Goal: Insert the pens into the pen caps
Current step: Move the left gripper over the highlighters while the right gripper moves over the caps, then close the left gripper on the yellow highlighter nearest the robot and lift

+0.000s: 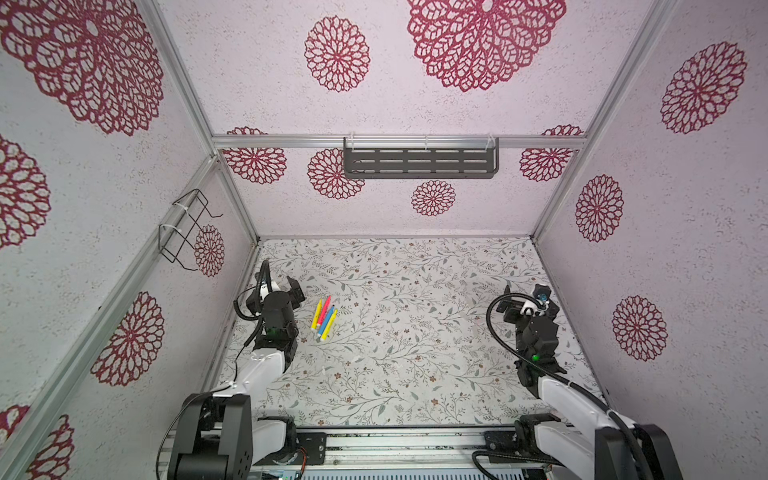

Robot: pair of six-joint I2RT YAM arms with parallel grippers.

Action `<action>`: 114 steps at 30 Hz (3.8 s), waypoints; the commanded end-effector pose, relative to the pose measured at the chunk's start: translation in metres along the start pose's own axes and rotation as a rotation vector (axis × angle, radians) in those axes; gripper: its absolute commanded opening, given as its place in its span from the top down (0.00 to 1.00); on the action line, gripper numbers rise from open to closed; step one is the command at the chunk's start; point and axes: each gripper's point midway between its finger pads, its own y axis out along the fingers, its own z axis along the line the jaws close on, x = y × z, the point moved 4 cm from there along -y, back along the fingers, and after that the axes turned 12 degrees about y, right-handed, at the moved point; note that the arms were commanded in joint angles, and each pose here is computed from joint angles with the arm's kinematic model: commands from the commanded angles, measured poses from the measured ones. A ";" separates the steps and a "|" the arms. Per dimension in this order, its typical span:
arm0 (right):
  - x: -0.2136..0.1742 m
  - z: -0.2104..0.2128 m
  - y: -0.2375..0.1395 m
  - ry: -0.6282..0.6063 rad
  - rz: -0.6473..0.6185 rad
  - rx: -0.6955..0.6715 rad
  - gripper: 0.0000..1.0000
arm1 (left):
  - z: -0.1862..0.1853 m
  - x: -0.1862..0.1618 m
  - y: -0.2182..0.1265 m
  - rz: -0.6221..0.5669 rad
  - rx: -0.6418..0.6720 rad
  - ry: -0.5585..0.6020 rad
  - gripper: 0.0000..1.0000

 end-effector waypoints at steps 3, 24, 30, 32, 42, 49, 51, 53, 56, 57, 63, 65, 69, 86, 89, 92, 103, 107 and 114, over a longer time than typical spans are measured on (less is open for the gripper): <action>-0.024 -0.030 -0.025 0.440 0.205 -0.225 0.02 | -0.001 0.002 -0.009 0.220 -0.045 -0.225 0.01; -0.087 0.045 -0.062 0.205 0.833 0.044 0.01 | -0.110 -0.059 -0.079 0.705 -0.550 0.105 0.14; -0.096 0.041 -0.069 0.221 0.826 0.012 0.01 | -0.108 -0.066 -0.084 0.729 -0.554 0.094 0.20; -0.097 0.039 -0.071 0.222 0.820 0.003 0.01 | -0.106 -0.069 -0.086 0.738 -0.553 0.089 0.20; -0.111 0.028 -0.076 0.216 0.875 -0.088 0.01 | -0.106 -0.078 -0.095 0.763 -0.571 0.084 0.22; -0.112 0.023 -0.089 0.175 0.897 -0.058 0.01 | -0.112 -0.077 -0.095 0.785 -0.571 0.110 0.24; -0.110 0.032 -0.092 0.200 0.900 0.019 0.01 | -0.114 -0.077 -0.096 0.785 -0.575 0.122 0.24; -0.108 0.036 -0.092 0.216 0.892 0.051 0.01 | -0.116 -0.078 -0.096 0.790 -0.571 0.134 0.25; -0.106 0.037 -0.090 0.214 0.889 0.053 0.01 | -0.118 -0.082 -0.094 0.813 -0.556 0.150 0.27; -0.107 0.038 -0.090 0.211 0.896 0.052 0.01 | -0.119 -0.084 -0.093 0.820 -0.556 0.154 0.27; -0.119 0.038 -0.093 0.223 0.931 0.062 0.01 | -0.123 -0.098 -0.077 0.825 -0.500 0.218 0.29; -0.122 0.038 -0.095 0.230 0.939 0.068 0.01 | -0.126 -0.100 -0.073 0.828 -0.494 0.227 0.29; -0.126 0.037 -0.096 0.237 0.943 0.071 0.01 | -0.131 -0.106 -0.063 0.841 -0.482 0.240 0.30; -0.134 0.041 -0.090 0.245 0.962 0.072 0.01 | -0.138 -0.132 -0.034 0.924 -0.478 0.246 0.34; -0.134 0.043 -0.088 0.246 0.967 0.074 0.01 | -0.140 -0.137 -0.032 0.934 -0.478 0.254 0.35; -0.133 0.044 -0.086 0.239 0.969 0.074 0.01 | -0.142 -0.139 -0.031 0.943 -0.481 0.254 0.36; -0.132 0.044 -0.087 0.235 0.972 0.069 0.01 | -0.140 -0.152 -0.034 0.982 -0.479 0.278 0.42; -0.129 0.045 -0.087 0.243 0.967 0.078 0.01 | -0.140 -0.157 -0.040 1.010 -0.468 0.319 0.46; -0.122 0.046 -0.088 0.258 0.939 0.086 0.01 | -0.143 -0.170 -0.049 1.038 -0.444 0.378 0.53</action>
